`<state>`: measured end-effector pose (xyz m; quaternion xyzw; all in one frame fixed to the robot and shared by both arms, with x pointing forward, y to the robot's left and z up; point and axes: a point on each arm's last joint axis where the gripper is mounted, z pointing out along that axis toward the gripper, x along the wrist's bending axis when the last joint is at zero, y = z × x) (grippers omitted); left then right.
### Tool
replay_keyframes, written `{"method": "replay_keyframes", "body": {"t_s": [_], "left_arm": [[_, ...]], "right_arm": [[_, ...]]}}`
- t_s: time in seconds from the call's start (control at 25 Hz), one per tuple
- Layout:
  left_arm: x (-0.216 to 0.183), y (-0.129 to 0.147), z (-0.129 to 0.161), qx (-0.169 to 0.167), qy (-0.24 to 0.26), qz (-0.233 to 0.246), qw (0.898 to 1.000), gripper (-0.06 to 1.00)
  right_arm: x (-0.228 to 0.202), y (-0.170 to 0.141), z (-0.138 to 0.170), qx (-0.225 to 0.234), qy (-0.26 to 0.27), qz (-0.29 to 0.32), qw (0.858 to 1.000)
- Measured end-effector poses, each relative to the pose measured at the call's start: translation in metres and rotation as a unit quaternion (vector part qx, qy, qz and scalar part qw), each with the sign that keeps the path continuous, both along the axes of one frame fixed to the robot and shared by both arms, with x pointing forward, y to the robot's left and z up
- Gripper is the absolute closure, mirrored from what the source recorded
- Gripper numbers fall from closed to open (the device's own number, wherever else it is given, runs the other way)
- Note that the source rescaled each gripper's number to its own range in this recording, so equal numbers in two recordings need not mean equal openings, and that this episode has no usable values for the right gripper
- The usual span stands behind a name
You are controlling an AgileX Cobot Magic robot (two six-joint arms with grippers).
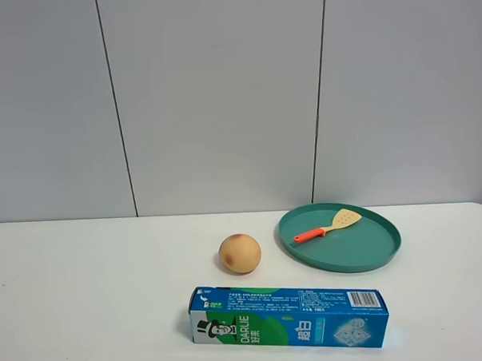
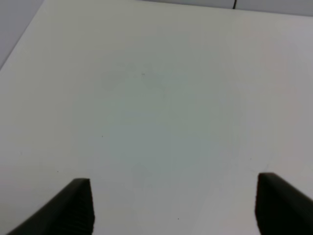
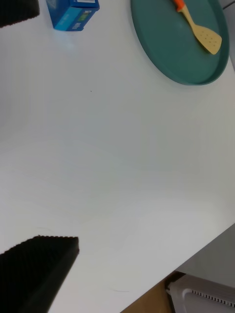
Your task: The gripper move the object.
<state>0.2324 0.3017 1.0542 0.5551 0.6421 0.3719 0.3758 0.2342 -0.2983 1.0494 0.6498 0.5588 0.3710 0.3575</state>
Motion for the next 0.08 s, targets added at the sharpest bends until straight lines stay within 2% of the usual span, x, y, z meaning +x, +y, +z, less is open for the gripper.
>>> {"method": "replay_keyframes", "body": {"t_s": [0.08], "left_arm": [[0.0000, 0.0000, 0.0000, 0.000, 0.000, 0.000, 1.000, 0.04]], "right_arm": [[0.0000, 0.0000, 0.0000, 0.000, 0.000, 0.000, 1.000]]}}
